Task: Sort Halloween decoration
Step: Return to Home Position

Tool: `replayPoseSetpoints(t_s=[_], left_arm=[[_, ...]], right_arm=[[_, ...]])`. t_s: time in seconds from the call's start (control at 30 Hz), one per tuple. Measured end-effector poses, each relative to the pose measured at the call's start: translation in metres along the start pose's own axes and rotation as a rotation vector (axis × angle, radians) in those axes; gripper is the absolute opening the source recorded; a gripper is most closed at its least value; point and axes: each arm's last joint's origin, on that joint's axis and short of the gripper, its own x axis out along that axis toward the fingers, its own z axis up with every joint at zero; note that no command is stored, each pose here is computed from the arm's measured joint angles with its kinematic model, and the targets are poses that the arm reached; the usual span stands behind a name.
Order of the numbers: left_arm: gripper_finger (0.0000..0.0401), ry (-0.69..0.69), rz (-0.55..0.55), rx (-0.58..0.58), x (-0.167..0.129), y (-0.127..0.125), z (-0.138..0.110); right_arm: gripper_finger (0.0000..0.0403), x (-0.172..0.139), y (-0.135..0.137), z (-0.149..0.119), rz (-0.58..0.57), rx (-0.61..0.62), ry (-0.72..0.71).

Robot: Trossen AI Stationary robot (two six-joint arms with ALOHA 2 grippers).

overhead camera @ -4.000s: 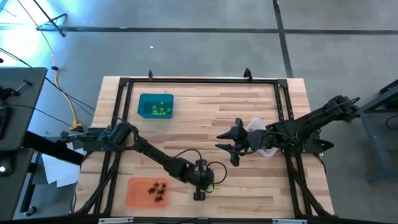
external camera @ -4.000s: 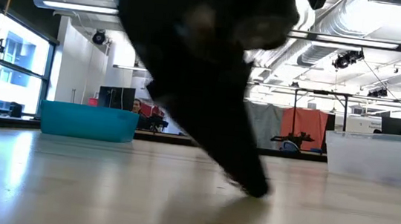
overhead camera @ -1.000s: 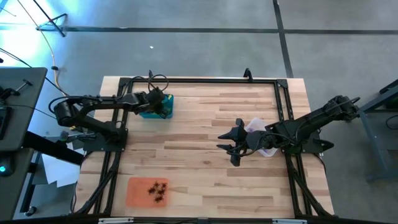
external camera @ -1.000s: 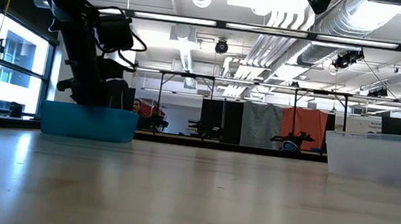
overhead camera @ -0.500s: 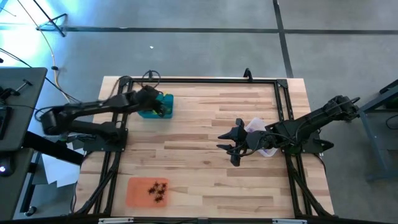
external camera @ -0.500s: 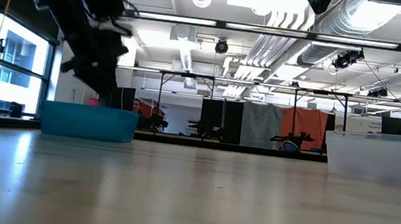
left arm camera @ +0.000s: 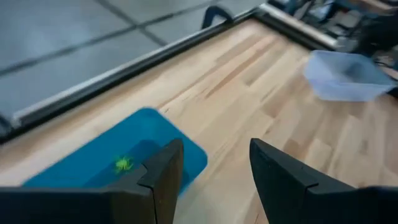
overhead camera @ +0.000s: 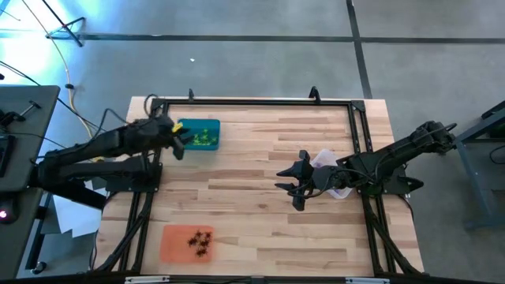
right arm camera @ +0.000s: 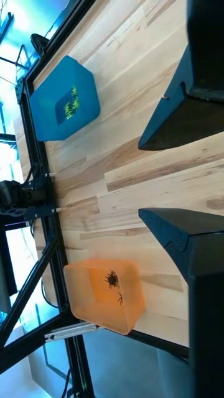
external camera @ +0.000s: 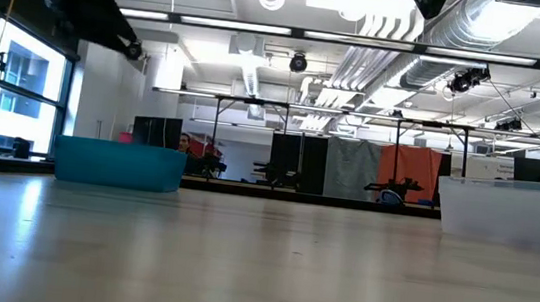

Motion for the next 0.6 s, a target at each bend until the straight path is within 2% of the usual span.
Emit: replayPoseSetpoints(t_s=[0.3, 0.47, 0.6], left_arm=[[0.0170, -0.094, -0.173, 0.126, -0.034, 0.005, -0.006], [0.0170, -0.138, -0.189, 0.091, -0.046, 0.011, -0.010], [0.0170, -0.124, -0.218, -0.003, -0.051, 0.014, -0.013]], right_arm=[[0.0156, 0.000, 0.000, 0.000, 0.000, 0.000, 0.000], [0.0156, 0.000, 0.000, 0.000, 0.000, 0.000, 0.000], [0.0156, 0.000, 0.000, 0.000, 0.000, 0.000, 0.000]])
